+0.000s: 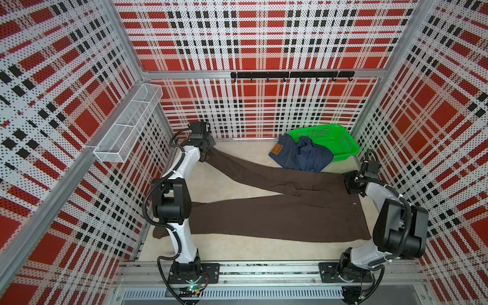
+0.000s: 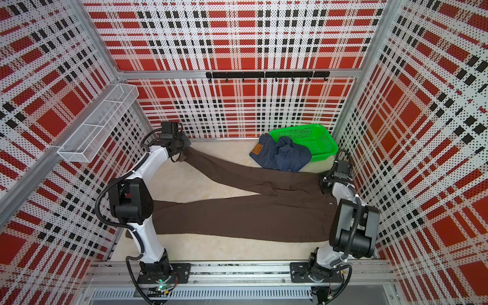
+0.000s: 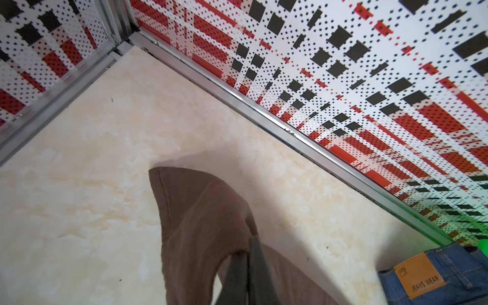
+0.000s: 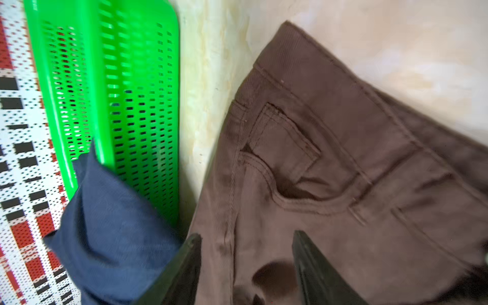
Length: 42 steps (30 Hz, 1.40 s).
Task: Fold and stack the trousers
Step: Flatten out the trousers at the center of the table.
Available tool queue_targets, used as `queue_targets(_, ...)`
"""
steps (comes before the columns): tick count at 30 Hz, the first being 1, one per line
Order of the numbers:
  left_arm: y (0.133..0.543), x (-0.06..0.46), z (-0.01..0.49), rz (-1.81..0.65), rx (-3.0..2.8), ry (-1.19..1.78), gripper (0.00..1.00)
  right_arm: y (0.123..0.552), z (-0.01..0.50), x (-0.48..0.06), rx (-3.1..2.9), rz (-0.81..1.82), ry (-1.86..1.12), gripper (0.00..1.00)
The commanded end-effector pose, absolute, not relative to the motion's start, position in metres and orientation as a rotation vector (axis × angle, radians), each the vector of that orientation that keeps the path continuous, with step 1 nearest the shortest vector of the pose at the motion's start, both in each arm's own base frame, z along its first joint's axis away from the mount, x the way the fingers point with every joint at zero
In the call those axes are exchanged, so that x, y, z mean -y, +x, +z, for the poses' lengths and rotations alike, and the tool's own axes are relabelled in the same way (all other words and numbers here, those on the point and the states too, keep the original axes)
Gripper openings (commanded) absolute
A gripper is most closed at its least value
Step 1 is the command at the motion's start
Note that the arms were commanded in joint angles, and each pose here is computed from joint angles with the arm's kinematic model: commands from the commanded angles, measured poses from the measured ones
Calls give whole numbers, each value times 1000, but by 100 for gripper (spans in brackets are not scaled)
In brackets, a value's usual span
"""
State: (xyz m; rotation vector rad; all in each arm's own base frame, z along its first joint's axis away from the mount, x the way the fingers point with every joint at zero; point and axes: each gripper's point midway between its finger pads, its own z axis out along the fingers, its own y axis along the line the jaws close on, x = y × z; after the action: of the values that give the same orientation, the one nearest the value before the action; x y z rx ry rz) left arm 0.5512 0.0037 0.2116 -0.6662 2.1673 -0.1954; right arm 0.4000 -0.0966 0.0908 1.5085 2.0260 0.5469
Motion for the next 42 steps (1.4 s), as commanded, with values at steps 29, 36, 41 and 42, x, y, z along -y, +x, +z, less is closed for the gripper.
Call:
queue_targets(29, 509, -53, 240, -178, -2091, -730, 0, 452, 45, 129, -1933, 662, 1655, 48)
queue_targets(36, 506, -59, 246, -172, -2073, -740, 0, 457, 49, 129, -1913, 687, 1639, 23)
queue_targets(41, 498, -67, 252, -159, -2058, -753, 0, 450, 67, 130, -1891, 693, 1610, 0)
queue_targets(42, 496, -70, 255, -155, -2051, -759, 0, 446, 73, 130, -1887, 687, 1601, 0)
